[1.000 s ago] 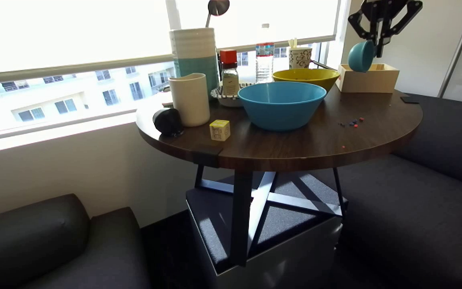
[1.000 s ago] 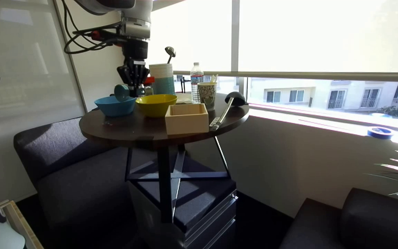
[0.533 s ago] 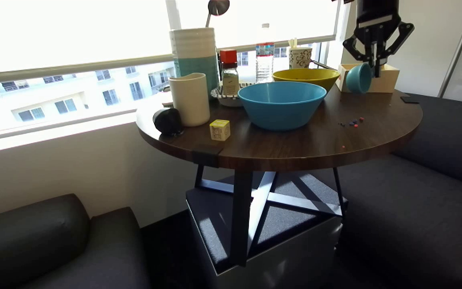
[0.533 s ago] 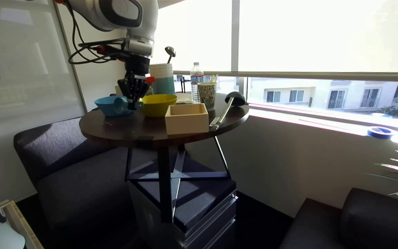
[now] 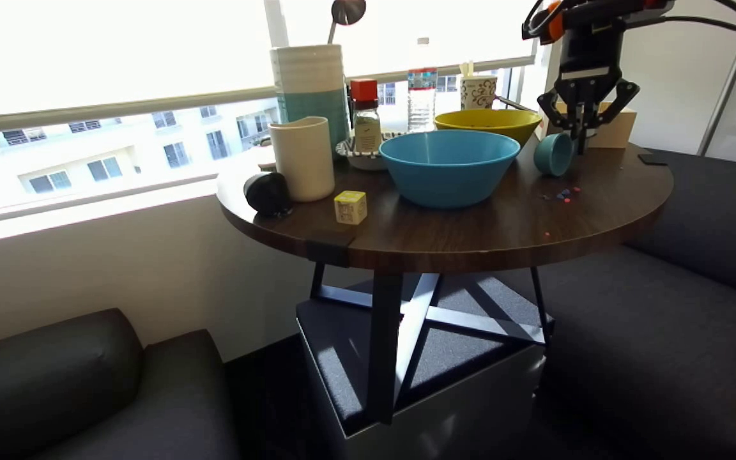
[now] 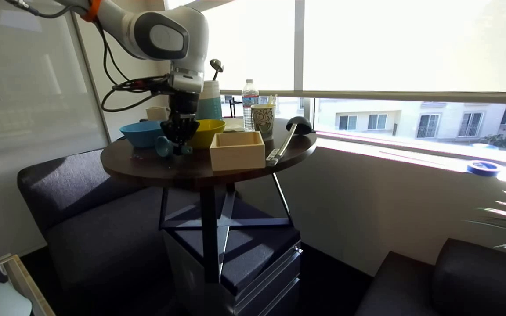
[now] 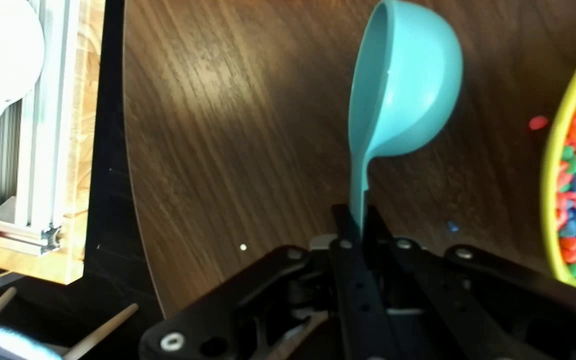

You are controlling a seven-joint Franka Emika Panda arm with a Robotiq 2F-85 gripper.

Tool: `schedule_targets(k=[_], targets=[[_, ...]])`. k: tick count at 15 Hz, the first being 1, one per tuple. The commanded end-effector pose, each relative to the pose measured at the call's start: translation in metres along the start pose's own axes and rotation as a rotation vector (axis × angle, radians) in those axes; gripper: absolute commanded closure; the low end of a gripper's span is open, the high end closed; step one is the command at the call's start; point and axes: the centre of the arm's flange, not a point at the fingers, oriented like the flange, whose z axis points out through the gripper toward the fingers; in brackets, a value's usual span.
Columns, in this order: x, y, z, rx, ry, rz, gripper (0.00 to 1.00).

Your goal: Place some cereal from the yellow bowl in the blue measuring cup then put the cereal back in the yellow bowl using the spoon

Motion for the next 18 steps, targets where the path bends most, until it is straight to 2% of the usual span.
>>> schedule_targets(k=[1, 3, 4, 5, 7, 16, 18], targets=[[0.007, 0.011, 0.023, 0.069, -0.072, -0.006, 0.98], [0.012, 0.014, 0.027, 0.084, -0.111, 0.004, 0.98], [0.014, 0.015, 0.029, 0.086, -0.126, 0.004, 0.92], [0.016, 0.016, 0.031, 0.089, -0.135, 0.006, 0.67], [0.018, 0.017, 0.029, 0.098, -0.147, 0.002, 0.64], [0.022, 0.029, 0.027, 0.084, -0.144, -0.009, 0.01], [0.023, 0.038, 0.016, 0.087, -0.122, -0.014, 0.00]])
